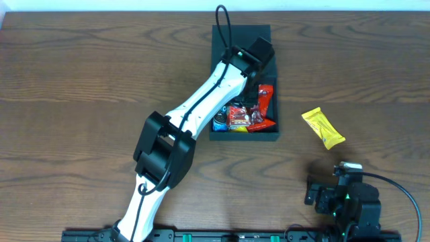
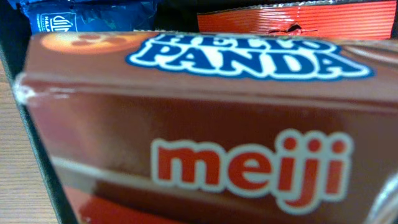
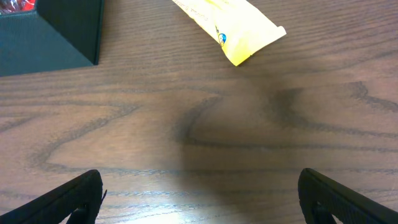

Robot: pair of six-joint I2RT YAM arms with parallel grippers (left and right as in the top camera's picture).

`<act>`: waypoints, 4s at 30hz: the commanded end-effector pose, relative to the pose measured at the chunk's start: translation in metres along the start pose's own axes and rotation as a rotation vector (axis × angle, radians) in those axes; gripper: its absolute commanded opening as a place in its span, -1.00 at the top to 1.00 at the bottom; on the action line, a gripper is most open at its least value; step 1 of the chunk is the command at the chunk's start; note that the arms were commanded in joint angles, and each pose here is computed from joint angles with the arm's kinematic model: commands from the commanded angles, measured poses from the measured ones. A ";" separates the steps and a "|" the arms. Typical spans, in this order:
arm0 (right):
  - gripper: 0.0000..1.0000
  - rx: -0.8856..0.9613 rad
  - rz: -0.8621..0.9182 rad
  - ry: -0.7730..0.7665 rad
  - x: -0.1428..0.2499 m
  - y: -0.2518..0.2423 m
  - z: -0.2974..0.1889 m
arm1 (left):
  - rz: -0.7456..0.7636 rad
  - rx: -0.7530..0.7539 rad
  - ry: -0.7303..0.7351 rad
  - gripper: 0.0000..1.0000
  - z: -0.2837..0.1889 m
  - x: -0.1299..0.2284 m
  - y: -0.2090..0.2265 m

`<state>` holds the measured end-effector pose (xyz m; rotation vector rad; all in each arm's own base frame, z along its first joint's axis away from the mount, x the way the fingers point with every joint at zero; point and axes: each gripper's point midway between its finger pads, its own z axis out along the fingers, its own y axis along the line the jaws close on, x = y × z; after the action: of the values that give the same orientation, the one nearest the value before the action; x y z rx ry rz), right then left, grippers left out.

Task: Pack container
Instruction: 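Carry the Hello Panda box into the green box and lower it, then open the left gripper and lift it out of the box, then push the Hello Panda box down into the box with the left gripper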

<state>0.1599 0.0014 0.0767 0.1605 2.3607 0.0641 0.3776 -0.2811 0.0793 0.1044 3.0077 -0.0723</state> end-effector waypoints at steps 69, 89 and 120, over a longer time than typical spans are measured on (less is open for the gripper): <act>-0.99 0.001 -0.011 0.001 0.001 0.000 0.000 | 0.536 1.090 0.106 -0.90 -0.173 0.066 -0.126; -0.98 0.001 -0.011 0.001 0.001 0.000 0.000 | 0.372 1.208 0.045 0.23 -0.132 0.042 -0.084; -0.98 0.001 -0.011 0.001 0.001 0.000 0.000 | 0.106 1.045 0.092 0.66 -0.035 0.021 -0.043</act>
<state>0.1599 0.0014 0.0767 0.1605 2.3607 0.0641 0.3456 -0.3260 0.1309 0.4122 2.6337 -1.6259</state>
